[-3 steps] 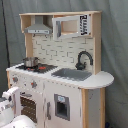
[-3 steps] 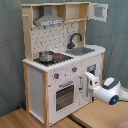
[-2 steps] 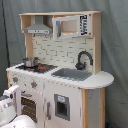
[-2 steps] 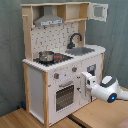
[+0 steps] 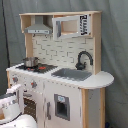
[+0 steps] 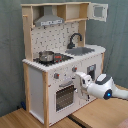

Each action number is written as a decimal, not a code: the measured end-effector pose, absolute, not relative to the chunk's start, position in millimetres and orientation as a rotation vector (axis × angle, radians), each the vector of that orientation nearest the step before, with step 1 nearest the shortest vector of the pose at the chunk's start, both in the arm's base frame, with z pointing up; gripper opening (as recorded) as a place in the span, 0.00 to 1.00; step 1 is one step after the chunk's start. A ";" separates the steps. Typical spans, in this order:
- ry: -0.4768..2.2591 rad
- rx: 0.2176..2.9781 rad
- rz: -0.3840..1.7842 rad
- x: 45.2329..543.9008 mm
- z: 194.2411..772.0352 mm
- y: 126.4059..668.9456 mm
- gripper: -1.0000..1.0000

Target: Play with the kitchen

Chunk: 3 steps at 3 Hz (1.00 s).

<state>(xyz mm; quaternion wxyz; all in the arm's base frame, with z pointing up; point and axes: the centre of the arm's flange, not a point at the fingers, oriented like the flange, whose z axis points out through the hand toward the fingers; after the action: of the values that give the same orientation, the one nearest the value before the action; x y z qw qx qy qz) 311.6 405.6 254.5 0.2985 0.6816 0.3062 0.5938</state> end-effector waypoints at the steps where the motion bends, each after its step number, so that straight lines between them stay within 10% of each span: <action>1: 0.746 1.812 1.569 332.5 246.9 406.6 1.00; 2: 0.745 1.813 1.570 332.5 246.9 406.6 1.00; 3: 0.743 1.813 1.571 332.6 246.9 406.6 0.00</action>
<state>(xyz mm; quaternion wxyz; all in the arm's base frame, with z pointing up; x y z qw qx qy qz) 332.6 406.6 246.9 0.3098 0.6865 0.2815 0.5946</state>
